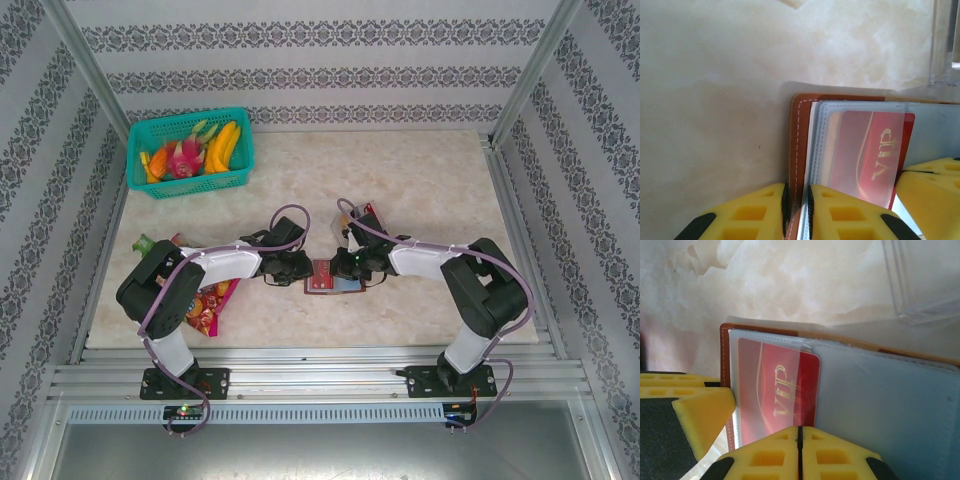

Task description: Put the credit cards into the card holder

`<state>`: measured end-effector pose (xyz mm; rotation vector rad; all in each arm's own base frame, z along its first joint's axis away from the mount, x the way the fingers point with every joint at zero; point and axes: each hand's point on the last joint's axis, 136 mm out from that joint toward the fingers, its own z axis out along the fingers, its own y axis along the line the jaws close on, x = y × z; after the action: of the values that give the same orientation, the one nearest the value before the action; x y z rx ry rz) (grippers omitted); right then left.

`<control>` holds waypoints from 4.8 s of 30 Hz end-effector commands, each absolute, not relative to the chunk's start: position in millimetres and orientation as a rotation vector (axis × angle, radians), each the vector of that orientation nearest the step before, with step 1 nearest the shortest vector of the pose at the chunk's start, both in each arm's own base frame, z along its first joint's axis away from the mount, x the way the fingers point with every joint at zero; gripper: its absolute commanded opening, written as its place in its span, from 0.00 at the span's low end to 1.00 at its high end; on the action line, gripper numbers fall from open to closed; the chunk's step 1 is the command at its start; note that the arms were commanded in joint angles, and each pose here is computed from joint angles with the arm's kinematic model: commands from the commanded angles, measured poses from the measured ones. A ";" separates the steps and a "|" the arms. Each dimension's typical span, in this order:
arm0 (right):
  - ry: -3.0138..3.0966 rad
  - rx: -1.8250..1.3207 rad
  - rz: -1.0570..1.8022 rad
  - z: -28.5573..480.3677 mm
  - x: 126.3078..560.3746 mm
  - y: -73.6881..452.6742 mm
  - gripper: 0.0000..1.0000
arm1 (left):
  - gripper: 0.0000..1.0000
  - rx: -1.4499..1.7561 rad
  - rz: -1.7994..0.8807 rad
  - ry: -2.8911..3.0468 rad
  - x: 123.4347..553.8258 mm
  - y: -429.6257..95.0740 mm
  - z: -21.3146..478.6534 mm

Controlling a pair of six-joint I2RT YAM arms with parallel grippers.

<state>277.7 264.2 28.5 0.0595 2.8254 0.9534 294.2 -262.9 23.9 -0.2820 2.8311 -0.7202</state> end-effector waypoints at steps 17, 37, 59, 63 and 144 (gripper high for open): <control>2.844 0.023 0.828 31.0 276.5 256.9 0.13 | 0.20 -0.263 -0.689 2.867 285.6 -261.4 15.9; 2.835 -0.017 0.960 32.9 278.0 279.8 0.13 | 0.23 -0.262 -0.680 2.866 286.0 -260.6 17.4; 2.899 -0.038 0.341 28.6 271.6 196.7 0.18 | 0.18 -0.279 -0.605 2.901 279.8 -250.8 5.0; 2.799 -0.065 0.429 63.8 283.6 202.8 0.21 | 0.20 -0.248 -0.640 2.866 285.8 -256.0 20.7; 2.575 -0.524 -0.376 94.8 415.5 167.5 0.27 | 0.50 -0.581 -1.036 2.640 433.4 -324.5 39.1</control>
<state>415.8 175.1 81.2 -0.5208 2.6134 -0.3124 432.5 -334.8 41.7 -0.5374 2.6382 -1.0634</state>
